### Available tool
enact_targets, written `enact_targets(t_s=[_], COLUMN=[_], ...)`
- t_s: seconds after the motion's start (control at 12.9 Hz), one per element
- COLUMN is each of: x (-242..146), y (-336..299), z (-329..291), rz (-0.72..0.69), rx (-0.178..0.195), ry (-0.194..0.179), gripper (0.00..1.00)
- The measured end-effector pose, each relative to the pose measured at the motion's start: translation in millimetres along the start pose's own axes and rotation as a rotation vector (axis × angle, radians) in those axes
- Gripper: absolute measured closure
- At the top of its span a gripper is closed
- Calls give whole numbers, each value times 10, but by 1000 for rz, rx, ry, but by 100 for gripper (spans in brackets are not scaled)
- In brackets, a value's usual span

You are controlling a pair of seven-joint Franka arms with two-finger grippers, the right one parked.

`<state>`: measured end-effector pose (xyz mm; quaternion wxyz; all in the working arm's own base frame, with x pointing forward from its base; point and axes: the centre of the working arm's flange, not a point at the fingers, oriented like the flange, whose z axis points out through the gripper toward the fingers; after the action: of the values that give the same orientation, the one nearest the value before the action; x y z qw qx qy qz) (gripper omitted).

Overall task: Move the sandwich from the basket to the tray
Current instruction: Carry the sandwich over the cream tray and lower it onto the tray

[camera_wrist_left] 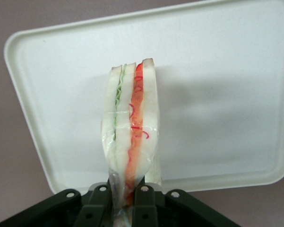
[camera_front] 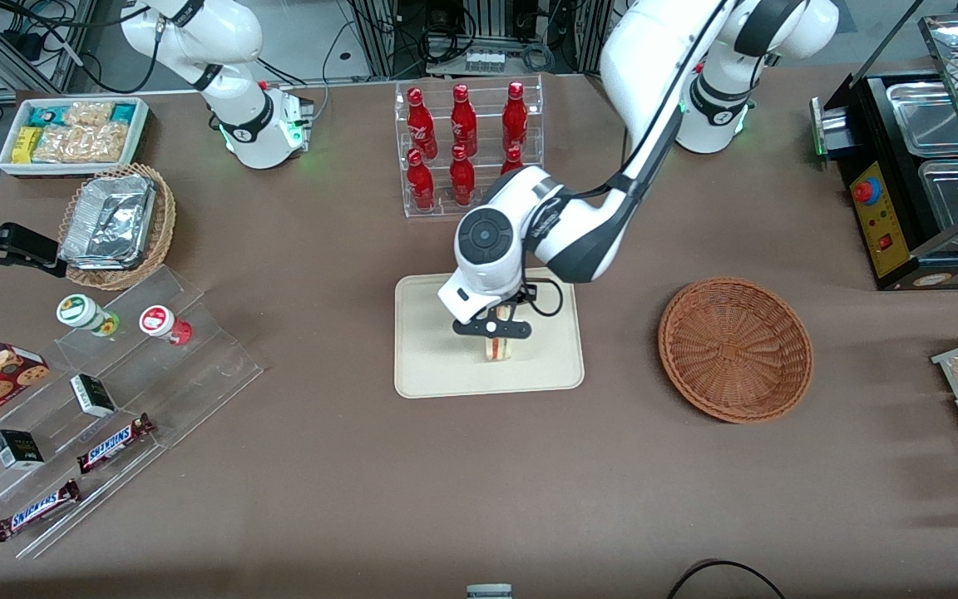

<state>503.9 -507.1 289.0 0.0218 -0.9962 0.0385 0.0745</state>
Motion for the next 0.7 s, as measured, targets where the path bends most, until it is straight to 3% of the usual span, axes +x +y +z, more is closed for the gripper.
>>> enact_targets(t_s=[0.62,0.7], x=[-69,-72], y=[247,251], z=[447,461], rz=[-43,-42], rx=[-3,-1], ry=[9,8], gripper=[85,78])
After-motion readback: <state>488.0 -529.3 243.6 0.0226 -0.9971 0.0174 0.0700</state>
